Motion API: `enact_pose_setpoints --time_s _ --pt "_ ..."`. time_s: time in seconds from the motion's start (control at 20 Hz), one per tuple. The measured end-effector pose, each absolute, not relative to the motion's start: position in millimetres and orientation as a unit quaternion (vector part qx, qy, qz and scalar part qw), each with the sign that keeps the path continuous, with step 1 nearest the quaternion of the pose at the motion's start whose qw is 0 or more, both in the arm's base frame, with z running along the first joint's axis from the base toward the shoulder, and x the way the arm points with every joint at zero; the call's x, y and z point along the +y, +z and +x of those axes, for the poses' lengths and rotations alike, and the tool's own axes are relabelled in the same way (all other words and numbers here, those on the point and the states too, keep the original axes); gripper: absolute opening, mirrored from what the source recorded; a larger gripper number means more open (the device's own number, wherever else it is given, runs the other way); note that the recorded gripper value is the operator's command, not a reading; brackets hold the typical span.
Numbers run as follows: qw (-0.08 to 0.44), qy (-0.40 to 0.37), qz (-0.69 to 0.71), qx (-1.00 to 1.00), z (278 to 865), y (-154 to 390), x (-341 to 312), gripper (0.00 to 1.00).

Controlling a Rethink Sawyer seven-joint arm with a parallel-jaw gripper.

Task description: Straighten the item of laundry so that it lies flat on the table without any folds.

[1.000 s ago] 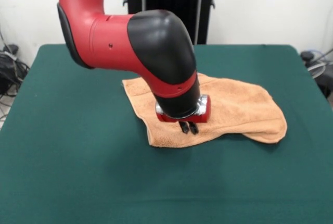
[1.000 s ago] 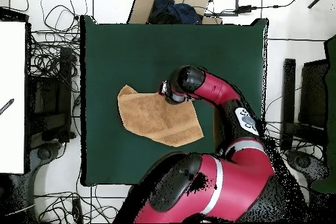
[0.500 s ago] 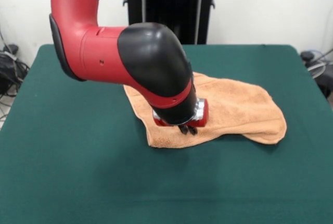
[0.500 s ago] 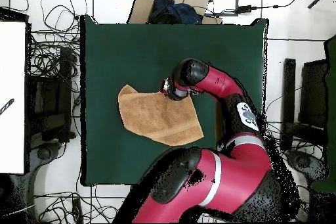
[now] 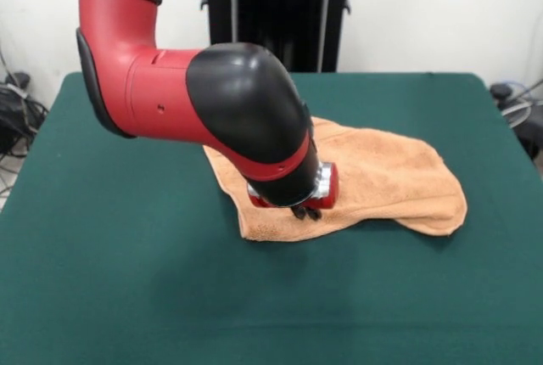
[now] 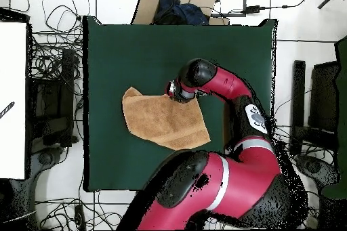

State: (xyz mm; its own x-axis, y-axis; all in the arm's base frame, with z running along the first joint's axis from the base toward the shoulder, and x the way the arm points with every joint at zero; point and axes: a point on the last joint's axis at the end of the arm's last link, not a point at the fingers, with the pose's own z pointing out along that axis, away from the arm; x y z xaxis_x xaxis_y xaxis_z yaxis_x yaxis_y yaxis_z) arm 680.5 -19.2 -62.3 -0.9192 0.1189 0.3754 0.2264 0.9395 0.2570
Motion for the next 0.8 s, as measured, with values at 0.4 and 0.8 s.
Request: enact_pose_setpoints --time_s 0.4,0.8 --pt "0.171 -0.144 -0.086 -0.971 685.0 -41.6 -21.5 0.0" --pt "0.142 -0.134 -0.087 -0.977 702.9 -6.3 -35.5 0.0"
